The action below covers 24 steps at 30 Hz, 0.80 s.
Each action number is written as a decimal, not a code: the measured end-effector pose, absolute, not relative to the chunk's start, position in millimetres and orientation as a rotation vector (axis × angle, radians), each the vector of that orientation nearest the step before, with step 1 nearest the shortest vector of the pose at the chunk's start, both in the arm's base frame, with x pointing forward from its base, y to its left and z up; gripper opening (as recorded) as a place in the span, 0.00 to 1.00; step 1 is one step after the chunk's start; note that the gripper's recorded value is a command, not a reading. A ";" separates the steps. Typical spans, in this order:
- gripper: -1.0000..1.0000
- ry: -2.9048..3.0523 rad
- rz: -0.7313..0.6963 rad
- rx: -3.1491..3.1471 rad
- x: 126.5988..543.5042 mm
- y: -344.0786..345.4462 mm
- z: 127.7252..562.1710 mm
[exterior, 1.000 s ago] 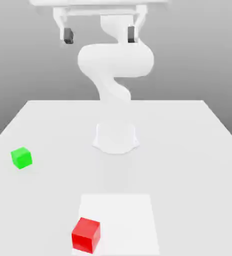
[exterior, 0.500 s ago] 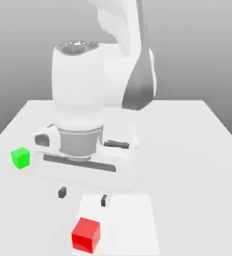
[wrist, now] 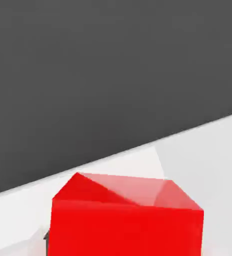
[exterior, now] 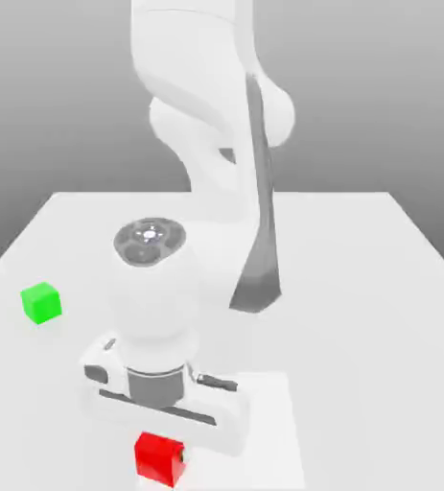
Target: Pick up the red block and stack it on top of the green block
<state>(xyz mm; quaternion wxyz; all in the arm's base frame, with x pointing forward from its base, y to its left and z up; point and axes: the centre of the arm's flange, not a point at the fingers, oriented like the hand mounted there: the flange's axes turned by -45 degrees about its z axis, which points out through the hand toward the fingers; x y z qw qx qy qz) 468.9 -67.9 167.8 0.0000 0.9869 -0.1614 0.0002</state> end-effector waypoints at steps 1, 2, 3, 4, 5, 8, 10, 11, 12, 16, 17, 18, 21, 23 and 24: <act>0.00 -0.507 0.001 3.100 469.0 -67.9 179.5; 0.00 -0.507 0.001 3.101 468.6 -67.8 191.7; 0.00 -0.522 0.001 3.096 466.7 -71.5 203.1; 0.00 -0.606 0.002 3.073 458.4 -91.8 210.1; 0.00 -0.712 0.003 3.041 446.7 -116.8 215.4; 0.00 -1.086 0.004 2.904 395.2 -199.3 228.1; 0.00 -1.362 0.002 2.777 346.4 -253.0 234.9; 0.00 -1.483 0.001 2.712 322.2 -272.4 237.7; 0.00 -1.602 0.000 2.644 296.9 -289.7 240.2; 0.00 -1.969 -0.001 2.402 213.8 -321.0 246.6; 0.00 -2.063 -0.001 2.331 191.6 -326.0 247.2; 0.00 -2.159 0.000 2.254 168.7 -330.0 247.5; 0.00 -2.318 0.004 2.121 132.0 -334.1 237.0; 0.00 -2.335 0.006 2.109 129.3 -335.2 222.0; 0.00 -2.337 0.007 2.108 128.9 -335.3 213.7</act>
